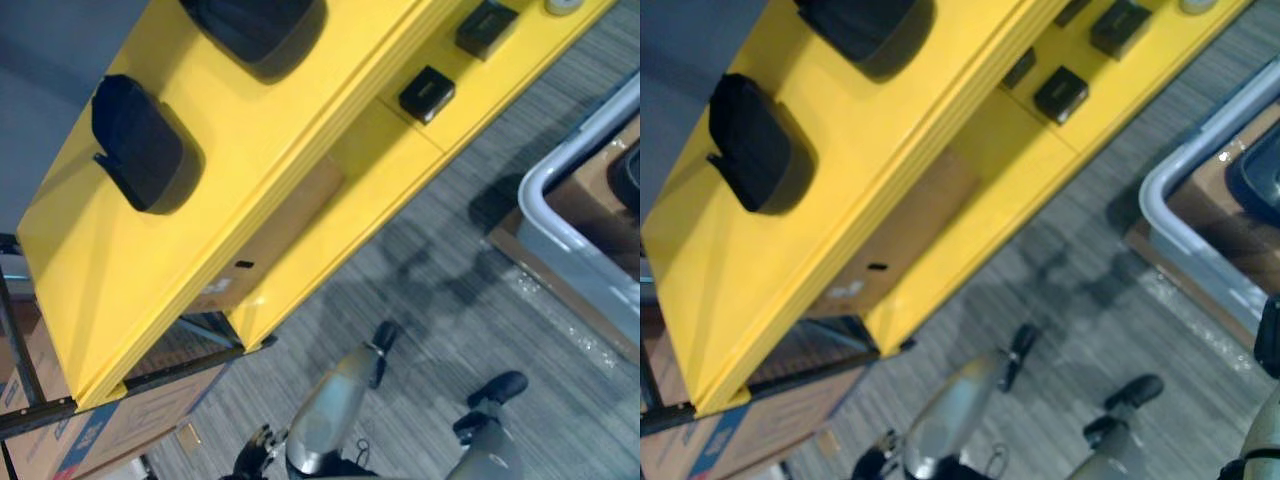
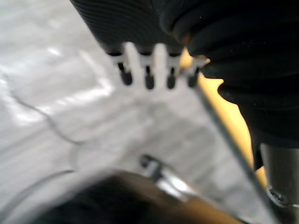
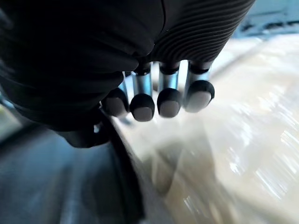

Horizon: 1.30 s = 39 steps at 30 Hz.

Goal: Walk over and take plastic housings, then place them on the shelf

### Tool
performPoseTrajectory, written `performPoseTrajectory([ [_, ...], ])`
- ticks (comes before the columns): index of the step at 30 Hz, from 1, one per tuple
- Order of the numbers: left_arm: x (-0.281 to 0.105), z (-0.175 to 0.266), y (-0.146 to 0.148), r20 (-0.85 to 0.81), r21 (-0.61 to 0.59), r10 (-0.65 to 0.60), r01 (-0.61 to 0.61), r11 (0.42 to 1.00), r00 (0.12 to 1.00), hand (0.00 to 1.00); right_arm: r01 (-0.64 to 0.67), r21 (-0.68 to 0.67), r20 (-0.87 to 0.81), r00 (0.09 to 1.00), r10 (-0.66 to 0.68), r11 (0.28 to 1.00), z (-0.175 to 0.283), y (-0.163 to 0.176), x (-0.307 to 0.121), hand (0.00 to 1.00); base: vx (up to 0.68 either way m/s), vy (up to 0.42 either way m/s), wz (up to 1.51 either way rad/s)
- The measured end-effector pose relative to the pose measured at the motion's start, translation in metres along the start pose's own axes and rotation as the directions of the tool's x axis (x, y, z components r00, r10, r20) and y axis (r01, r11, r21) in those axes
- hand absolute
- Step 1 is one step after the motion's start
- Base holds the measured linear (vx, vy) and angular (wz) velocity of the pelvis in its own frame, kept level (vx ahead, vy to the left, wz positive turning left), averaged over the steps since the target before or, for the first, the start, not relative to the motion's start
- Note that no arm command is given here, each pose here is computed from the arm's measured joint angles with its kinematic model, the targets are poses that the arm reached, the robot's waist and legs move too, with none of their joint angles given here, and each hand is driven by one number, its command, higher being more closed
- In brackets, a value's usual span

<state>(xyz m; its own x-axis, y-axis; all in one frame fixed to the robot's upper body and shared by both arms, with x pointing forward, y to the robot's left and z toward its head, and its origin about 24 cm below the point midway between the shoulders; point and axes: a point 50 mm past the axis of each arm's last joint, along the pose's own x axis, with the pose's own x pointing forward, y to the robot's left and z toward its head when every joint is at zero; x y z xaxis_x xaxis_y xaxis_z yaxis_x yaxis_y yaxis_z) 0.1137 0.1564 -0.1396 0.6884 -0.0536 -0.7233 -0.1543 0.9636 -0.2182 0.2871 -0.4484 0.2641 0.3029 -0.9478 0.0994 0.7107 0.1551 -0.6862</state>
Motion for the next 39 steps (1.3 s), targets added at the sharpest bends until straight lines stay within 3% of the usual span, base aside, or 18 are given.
performPoseTrajectory([
  [5, 0.001, 0.02, 0.019, 0.078, -0.024, 0.107, -0.105, 0.994, 0.991, 0.0, 0.092, -0.004, 0.132, 0.987, -0.091, 0.996, 0.002, 0.006, -0.002, 1.0, -0.02, -0.036, -0.1],
  [8, -0.001, 0.04, 0.048, 0.151, -0.003, 0.237, -0.239, 0.971, 0.96, 0.0, 0.114, 0.054, 0.199, 0.972, -0.122, 0.992, 0.005, 0.017, -0.009, 1.0, -0.05, -0.047, -0.2],
  [14, -0.003, 0.066, 0.057, 0.296, 0.097, 0.354, -0.396, 0.913, 0.887, 0.0, 0.105, 0.075, 0.356, 0.926, -0.125, 0.992, 0.012, 0.05, -0.031, 1.0, -0.05, -0.037, -0.2],
  [19, -0.006, 0.106, 0.06, 0.48, 0.17, 0.428, -0.56, 0.811, 0.766, 0.0, 0.097, 0.12, 0.493, 0.858, -0.144, 0.988, 0.021, 0.069, -0.056, 1.0, -0.02, -0.065, -0.08],
  [21, -0.009, 0.135, 0.052, 0.6, 0.168, 0.417, -0.618, 0.768, 0.682, 0.0, 0.072, 0.149, 0.554, 0.82, -0.144, 0.986, 0.021, 0.078, -0.072, 1.0, 0.03, -0.084, -0.02],
  [24, -0.017, 0.168, 0.044, 0.714, 0.171, 0.352, -0.638, 0.751, 0.606, 0.0, 0.0, 0.176, 0.644, 0.756, -0.115, 0.984, 0.014, 0.099, -0.106, 1.0, 0.05, -0.046, -0.15],
  [28, -0.021, 0.191, 0.018, 0.77, 0.22, 0.195, -0.54, 0.813, 0.608, 0.0, -0.092, 0.19, 0.72, 0.69, -0.075, 0.977, -0.005, 0.116, -0.147, 1.0, 0.11, -0.008, -0.12],
  [31, -0.023, 0.204, -0.019, 0.769, 0.29, -0.017, -0.325, 0.9, 0.639, 0.0, -0.151, 0.229, 0.795, 0.6, -0.095, 0.962, -0.003, 0.115, -0.176, 1.0, 0.11, 0.03, -0.2],
  [33, -0.023, 0.207, -0.031, 0.756, 0.313, -0.084, -0.246, 0.917, 0.649, 0.0, -0.178, 0.252, 0.814, 0.57, -0.11, 0.951, -0.001, 0.114, -0.187, 1.0, 0.04, 0.019, -0.17],
  [36, -0.028, 0.22, -0.062, 0.74, 0.287, -0.209, -0.019, 0.958, 0.64, 0.0, -0.245, 0.316, 0.858, 0.487, -0.166, 0.916, 0.01, 0.109, -0.212, 1.0, 0.01, 0.038, -0.18],
  [37, -0.03, 0.224, -0.076, 0.728, 0.276, -0.259, 0.074, 0.958, 0.634, 0.0, -0.269, 0.354, 0.866, 0.455, -0.205, 0.896, 0.015, 0.106, -0.223, 1.0, -0.02, 0.052, -0.22],
  [39, -0.031, 0.229, -0.091, 0.718, 0.285, -0.304, 0.134, 0.949, 0.626, 0.0, -0.289, 0.385, 0.873, 0.424, -0.243, 0.877, 0.019, 0.101, -0.232, 1.0, -0.03, 0.042, -0.11],
])
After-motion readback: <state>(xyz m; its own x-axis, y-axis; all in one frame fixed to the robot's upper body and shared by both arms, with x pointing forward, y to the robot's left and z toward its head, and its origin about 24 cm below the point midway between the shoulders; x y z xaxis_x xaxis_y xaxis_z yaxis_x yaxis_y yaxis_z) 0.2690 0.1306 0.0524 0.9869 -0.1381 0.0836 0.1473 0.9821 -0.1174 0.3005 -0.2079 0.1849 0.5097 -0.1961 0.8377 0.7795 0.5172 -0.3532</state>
